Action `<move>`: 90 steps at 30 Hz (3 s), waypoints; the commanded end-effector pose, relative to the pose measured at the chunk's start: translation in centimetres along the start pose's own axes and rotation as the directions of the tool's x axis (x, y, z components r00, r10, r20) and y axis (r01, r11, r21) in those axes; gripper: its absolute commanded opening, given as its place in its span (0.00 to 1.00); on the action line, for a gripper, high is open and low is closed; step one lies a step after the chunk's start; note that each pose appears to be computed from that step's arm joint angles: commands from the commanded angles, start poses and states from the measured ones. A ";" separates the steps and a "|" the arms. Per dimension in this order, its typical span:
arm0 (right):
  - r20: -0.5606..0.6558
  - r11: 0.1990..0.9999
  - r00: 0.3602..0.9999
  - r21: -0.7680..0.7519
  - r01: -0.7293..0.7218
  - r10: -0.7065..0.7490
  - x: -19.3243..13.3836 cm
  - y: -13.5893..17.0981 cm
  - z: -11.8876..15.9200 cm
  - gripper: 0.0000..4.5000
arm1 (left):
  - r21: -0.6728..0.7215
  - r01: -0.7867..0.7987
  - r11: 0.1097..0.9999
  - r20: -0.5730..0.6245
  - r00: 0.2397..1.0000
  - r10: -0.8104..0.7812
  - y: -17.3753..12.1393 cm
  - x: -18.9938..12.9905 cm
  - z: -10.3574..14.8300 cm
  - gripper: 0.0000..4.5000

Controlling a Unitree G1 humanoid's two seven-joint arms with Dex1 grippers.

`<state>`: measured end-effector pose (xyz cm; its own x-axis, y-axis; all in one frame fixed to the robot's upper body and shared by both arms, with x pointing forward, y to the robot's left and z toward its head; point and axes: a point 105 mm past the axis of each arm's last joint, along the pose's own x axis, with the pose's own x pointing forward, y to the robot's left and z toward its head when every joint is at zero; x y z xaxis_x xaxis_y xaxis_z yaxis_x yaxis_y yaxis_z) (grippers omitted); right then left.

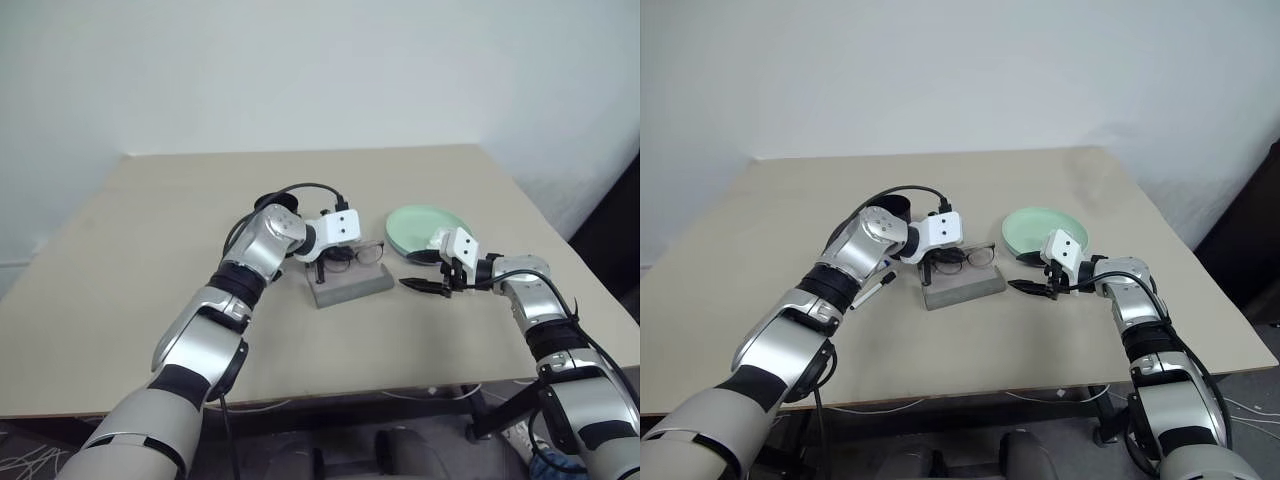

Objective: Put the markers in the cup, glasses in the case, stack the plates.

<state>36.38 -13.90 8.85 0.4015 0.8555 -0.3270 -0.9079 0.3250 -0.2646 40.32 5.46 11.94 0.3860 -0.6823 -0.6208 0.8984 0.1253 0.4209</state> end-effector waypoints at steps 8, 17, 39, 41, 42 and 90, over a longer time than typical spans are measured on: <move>0.037 0.999 0.999 -0.042 0.022 -0.021 0.0 -0.7 1.4 0.67 | 0.086 0.030 0.996 0.125 0.991 -0.041 -0.1 -1.7 5.6 0.00; 0.041 0.999 0.999 -0.038 0.022 -0.020 0.0 -0.5 1.3 0.67 | 0.098 0.022 0.995 -0.030 0.999 -0.019 -1.0 0.1 1.8 0.00; 0.036 0.999 0.999 -0.034 0.017 -0.016 -0.1 -0.3 1.1 0.67 | -0.093 0.140 0.986 -0.038 0.989 -0.144 -2.5 0.8 -1.0 0.00; 0.036 0.999 0.999 -0.034 0.017 -0.016 -0.1 -0.3 1.2 0.67 | -0.105 0.144 0.984 -0.041 0.988 -0.149 -2.5 0.6 -1.2 0.00; 0.036 0.999 0.999 -0.034 0.017 -0.015 -0.1 -0.3 1.2 0.67 | -0.110 0.146 0.983 -0.043 0.987 -0.152 -2.5 0.5 -1.3 0.00; 0.037 1.000 0.999 -0.028 0.002 -0.001 0.3 0.2 0.9 0.67 | -0.204 0.179 0.963 0.275 0.954 -0.119 1.3 -3.6 4.8 0.00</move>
<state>36.09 -13.51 8.29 0.3915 0.8607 -0.3254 -0.9137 0.3218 -0.2481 39.16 5.19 15.19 0.2045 -0.8341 -0.5123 0.9789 0.1733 0.1085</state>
